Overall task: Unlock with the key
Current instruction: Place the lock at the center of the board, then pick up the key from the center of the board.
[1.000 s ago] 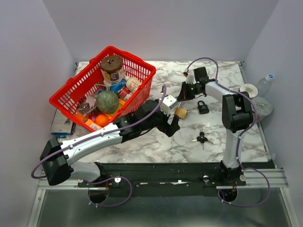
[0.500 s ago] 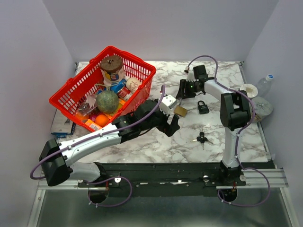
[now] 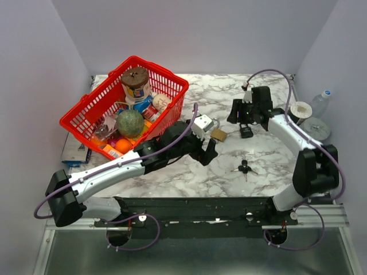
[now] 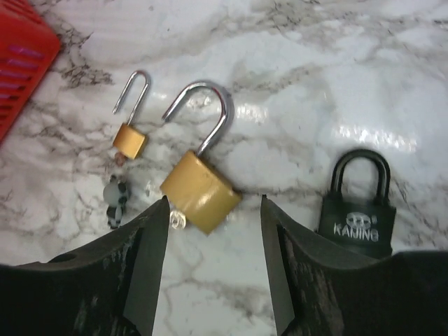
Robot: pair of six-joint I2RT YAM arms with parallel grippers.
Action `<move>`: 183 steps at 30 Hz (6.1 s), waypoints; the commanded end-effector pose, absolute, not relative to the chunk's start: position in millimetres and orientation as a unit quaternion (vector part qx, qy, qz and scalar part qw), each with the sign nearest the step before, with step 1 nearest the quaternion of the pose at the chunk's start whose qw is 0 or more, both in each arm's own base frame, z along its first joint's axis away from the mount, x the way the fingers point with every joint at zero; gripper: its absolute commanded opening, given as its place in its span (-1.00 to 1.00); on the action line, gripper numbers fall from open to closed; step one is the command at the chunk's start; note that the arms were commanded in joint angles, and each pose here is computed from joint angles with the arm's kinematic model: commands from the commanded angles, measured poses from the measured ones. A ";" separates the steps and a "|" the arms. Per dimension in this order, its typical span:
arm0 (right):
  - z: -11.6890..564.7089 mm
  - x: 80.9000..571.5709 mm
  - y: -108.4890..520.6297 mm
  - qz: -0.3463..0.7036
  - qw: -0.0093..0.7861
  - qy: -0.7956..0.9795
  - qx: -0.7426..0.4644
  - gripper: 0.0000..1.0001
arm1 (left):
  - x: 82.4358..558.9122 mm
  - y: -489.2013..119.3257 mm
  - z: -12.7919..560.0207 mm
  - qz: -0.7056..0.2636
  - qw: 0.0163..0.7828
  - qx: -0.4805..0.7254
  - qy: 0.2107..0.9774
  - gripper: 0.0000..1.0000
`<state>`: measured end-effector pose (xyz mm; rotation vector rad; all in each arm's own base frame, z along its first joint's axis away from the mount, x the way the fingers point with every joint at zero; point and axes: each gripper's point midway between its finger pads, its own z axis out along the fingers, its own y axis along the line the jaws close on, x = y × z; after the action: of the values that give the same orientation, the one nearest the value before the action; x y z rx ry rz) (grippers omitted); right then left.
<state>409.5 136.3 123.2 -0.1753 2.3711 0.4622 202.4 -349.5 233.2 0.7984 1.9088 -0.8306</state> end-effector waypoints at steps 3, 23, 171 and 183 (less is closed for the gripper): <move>96.7 320.6 100.0 0.131 0.300 0.945 -0.017 0.22 | 194.8 -348.7 255.4 -0.352 0.458 0.317 0.753 0.95; 37.7 230.7 71.3 0.072 0.208 0.970 0.099 0.11 | 183.5 -351.9 267.5 -0.384 0.445 0.306 0.749 0.95; 85.9 243.0 165.7 0.235 0.271 0.933 0.025 -0.99 | 184.0 -364.3 226.3 -0.365 0.368 0.297 0.802 0.94; 218.1 216.5 213.4 0.424 0.341 0.833 -0.095 -0.99 | 155.9 -360.6 280.8 -0.447 0.422 0.355 0.705 0.96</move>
<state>231.8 192.7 163.2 -0.0748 2.3171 0.9026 170.4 -358.9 249.2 0.8079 1.9426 -1.0202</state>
